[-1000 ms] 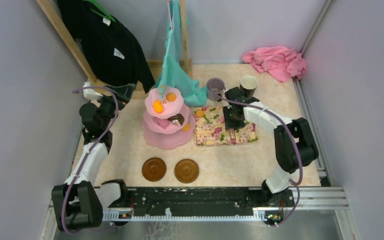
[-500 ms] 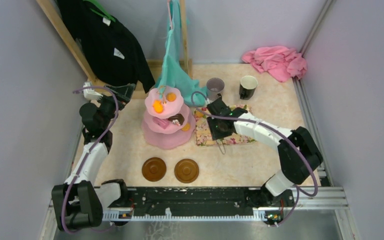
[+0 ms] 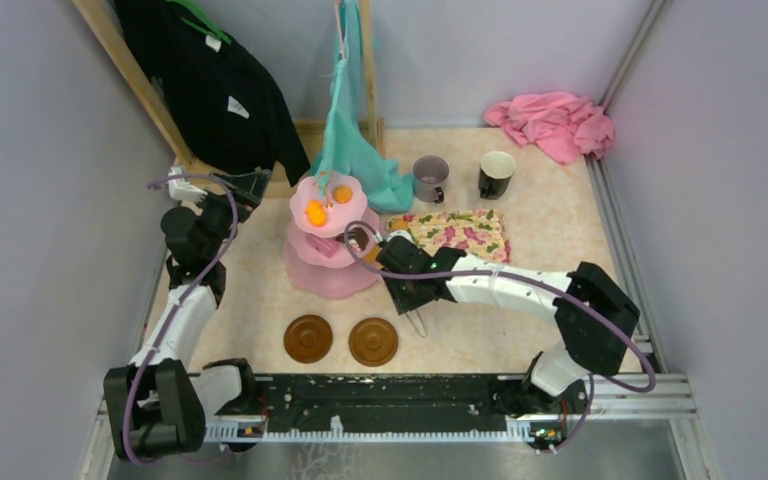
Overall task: Serve the afternoon tea
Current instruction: Place the desert on the desert table.
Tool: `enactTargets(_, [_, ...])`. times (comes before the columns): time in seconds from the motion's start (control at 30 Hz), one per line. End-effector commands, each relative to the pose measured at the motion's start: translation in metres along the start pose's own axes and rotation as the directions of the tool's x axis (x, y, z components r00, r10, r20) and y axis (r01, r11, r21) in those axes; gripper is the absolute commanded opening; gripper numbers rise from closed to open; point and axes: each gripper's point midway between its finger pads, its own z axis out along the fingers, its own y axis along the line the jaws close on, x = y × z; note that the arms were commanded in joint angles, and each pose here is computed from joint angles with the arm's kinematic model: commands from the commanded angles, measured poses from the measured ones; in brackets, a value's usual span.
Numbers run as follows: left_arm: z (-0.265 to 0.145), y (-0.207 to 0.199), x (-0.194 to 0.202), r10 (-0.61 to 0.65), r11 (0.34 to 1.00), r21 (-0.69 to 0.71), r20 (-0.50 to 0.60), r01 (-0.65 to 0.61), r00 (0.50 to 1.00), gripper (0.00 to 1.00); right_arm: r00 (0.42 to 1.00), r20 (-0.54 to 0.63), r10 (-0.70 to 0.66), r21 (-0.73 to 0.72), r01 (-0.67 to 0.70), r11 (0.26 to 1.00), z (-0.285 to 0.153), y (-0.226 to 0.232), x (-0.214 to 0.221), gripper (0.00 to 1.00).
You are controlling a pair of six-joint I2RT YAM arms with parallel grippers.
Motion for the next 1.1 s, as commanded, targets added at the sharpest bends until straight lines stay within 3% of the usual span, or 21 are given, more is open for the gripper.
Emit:
enactTargets(0.0, [0.001, 0.005, 0.001, -0.014, 1.000, -0.005, 0.006, 0.014, 1.000, 0.99, 0.995, 0.098, 0.001, -0.038, 0.002, 0.999, -0.009, 0.030, -0.025, 0.13])
enactTargets(0.6, [0.000, 0.004, 0.000, -0.015, 1.000, -0.005, 0.010, 0.015, 1.000, 0.99, 0.987, 0.107, -0.121, -0.049, 0.127, 0.991, 0.017, 0.097, -0.047, 0.12])
enactTargets(1.07, [0.000, 0.002, 0.000, -0.021, 1.000, 0.001, 0.008, 0.021, 1.000, 0.99, 0.987, 0.139, -0.079, -0.037, 0.085, 0.996, 0.040, 0.109, -0.062, 0.13])
